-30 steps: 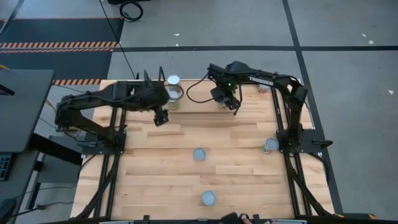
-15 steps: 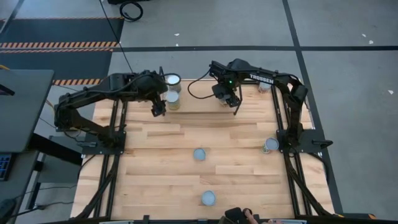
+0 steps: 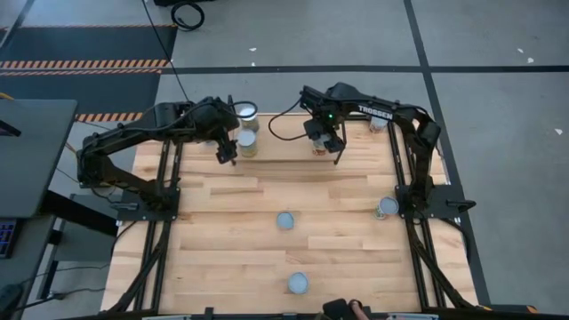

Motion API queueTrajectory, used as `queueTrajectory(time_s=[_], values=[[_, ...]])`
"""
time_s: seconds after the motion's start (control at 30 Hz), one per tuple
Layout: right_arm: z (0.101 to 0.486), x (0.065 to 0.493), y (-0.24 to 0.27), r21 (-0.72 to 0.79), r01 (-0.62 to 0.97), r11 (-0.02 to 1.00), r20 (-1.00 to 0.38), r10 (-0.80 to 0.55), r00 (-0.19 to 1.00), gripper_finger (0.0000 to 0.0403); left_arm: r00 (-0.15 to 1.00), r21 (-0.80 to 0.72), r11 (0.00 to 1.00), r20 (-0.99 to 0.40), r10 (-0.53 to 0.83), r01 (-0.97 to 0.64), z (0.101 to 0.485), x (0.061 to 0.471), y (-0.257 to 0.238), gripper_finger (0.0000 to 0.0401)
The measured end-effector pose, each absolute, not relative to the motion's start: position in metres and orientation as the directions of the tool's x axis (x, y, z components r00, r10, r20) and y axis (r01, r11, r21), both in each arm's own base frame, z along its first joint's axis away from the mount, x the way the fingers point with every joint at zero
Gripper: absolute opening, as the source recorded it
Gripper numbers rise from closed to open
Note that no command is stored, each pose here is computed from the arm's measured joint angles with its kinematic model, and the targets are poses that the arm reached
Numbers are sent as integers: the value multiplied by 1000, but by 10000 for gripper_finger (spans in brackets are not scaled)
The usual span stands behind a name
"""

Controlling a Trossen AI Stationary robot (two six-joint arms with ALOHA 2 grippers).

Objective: Pick and place cans onto a shelf
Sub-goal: Put the light green can on the shelf

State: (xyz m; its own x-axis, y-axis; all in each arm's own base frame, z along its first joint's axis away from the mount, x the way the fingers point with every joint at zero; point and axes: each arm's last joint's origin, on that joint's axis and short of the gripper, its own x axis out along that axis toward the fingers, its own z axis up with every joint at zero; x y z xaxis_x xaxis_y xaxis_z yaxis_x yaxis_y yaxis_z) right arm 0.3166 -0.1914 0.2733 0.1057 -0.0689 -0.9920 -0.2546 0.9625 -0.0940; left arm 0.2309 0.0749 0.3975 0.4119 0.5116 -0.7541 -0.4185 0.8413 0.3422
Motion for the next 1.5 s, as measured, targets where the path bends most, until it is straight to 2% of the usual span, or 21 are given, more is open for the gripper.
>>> queueTrajectory(time_s=[0.27,0.43,0.73,1.1,1.37,1.5], values=[[312,320,-177,-156,-194,968,-963,-106,247,353,434,343,840,-737,518,-420,405,230,75,347],[307,330,-180,-141,-70,988,-930,-108,351,351,456,343,840,-720,522,-420,409,232,75,347],[276,329,-182,-188,-39,981,-944,-170,283,349,474,333,843,-712,518,-422,410,233,75,347],[274,327,-186,-219,-5,976,-942,-210,262,349,477,327,848,-715,511,-418,409,233,75,347],[306,331,-188,-228,40,973,-912,-228,340,349,478,329,849,-715,510,-414,409,233,74,347],[315,325,-192,-312,57,948,-908,-315,277,349,478,330,849,-715,510,-413,409,233,74,347]])
